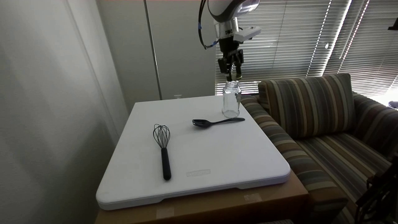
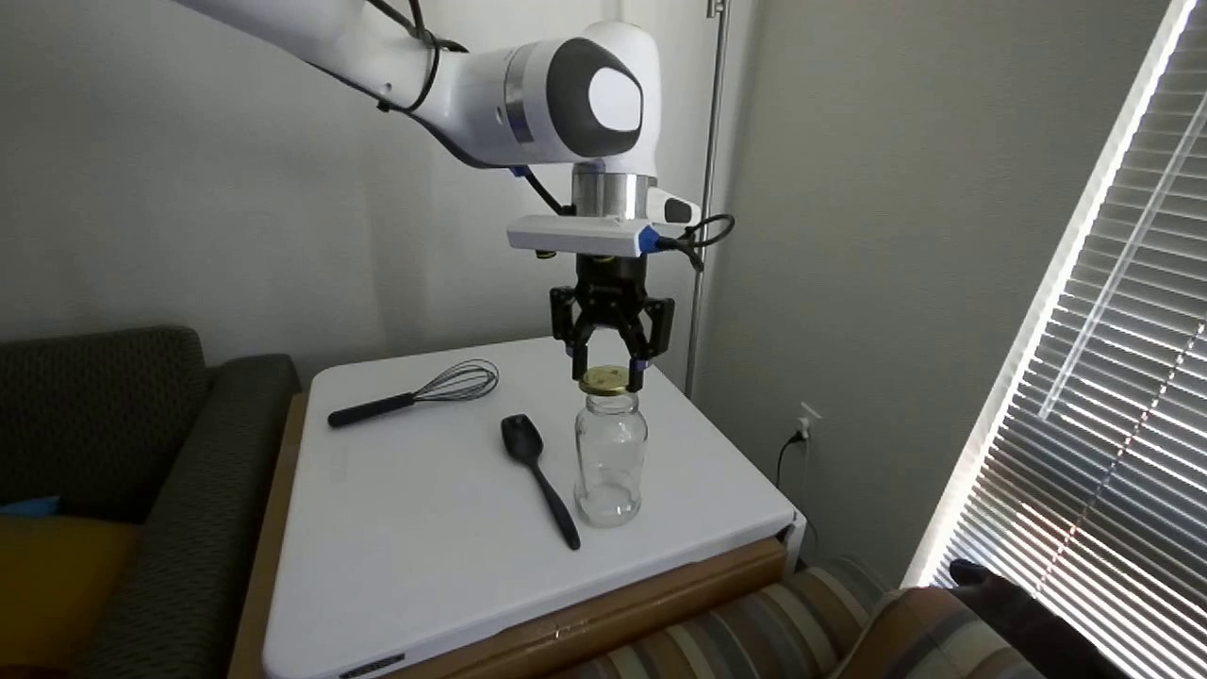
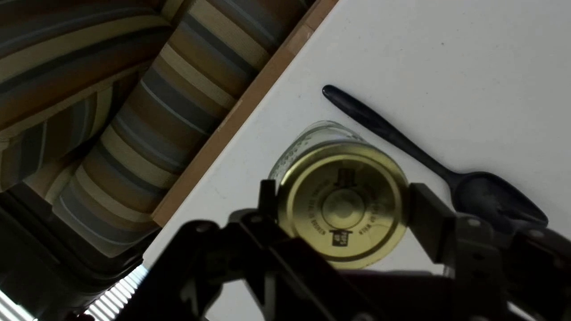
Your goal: Put the lid on the jar
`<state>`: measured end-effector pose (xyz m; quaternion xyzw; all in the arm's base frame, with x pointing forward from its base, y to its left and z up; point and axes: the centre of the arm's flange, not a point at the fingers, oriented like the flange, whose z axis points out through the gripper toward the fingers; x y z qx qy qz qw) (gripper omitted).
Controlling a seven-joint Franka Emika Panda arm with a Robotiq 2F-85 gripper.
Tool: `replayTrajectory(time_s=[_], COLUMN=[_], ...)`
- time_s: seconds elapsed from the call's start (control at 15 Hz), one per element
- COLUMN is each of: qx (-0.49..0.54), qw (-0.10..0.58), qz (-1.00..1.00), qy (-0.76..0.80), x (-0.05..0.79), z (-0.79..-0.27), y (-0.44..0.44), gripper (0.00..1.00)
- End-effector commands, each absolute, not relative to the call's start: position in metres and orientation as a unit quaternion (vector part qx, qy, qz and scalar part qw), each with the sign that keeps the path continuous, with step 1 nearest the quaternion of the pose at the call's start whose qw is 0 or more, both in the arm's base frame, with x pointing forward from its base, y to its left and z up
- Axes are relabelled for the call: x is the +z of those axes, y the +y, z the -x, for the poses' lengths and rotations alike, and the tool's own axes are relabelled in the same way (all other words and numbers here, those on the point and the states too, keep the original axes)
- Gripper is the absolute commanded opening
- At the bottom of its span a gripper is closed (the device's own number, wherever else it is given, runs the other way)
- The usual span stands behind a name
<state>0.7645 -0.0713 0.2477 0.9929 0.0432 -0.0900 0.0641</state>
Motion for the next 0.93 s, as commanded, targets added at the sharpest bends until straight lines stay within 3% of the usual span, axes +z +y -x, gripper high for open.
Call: replayTrajectory(time_s=[0.0,0.87], qx=[-0.070,-0.027], qw=[0.040,-0.009], qz=[-0.997,-1.000], qy=[0.015,-0.011], x=[0.243,0.227], z=[-0.755,-0.759], y=[-0.089,-0.102], gripper=[0.48,0.48])
